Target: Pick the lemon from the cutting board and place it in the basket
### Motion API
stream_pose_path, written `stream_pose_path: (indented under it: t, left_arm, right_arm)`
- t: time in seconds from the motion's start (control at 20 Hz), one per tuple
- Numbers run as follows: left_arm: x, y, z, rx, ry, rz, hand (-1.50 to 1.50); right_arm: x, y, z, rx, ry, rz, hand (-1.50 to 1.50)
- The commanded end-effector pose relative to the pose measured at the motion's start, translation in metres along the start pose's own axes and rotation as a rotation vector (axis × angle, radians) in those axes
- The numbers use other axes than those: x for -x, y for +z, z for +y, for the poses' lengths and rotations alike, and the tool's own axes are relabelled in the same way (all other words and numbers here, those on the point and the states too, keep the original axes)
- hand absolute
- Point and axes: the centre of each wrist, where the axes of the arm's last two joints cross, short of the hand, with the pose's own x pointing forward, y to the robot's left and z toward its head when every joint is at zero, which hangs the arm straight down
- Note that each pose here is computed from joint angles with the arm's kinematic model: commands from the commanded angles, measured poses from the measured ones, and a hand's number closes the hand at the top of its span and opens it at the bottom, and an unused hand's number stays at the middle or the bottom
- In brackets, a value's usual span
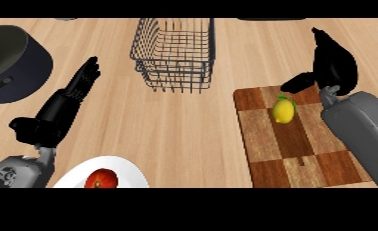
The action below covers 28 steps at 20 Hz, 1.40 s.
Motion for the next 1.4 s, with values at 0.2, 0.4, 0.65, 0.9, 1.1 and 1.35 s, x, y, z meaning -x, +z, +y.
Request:
stream_pose_path:
  t: [0.2,0.4,0.65,0.9,1.1,1.35]
  left_arm:
    - [0.002,-0.001,0.001,-0.018,-0.011,-0.005,0.0]
    - [0.005,-0.001,0.004,-0.01,0.007,-0.017,0.0]
    - [0.006,0.008,-0.022,0.01,0.021,-0.015,0.0]
    - [0.008,0.001,-0.003,0.005,0.002,-0.014,0.0]
    - [-0.002,-0.005,-0.004,-0.003,0.004,-0.025,0.0]
    - [-0.002,0.001,0.009,0.015,0.012,-0.024,0.0]
  right_arm:
    - [-0.069,0.051,-0.068,-0.256,0.132,0.064,-1.5]
    - [-0.065,0.068,-0.091,-0.242,0.112,0.119,-1.5]
    - [-0.04,0.079,-0.105,-0.237,0.103,0.139,-1.5]
    - [-0.025,0.096,-0.097,-0.21,0.032,0.142,-1.5]
    - [-0.005,0.095,-0.071,-0.177,-0.023,0.138,-1.5]
    - [0.017,0.091,-0.043,-0.135,-0.031,0.146,-1.5]
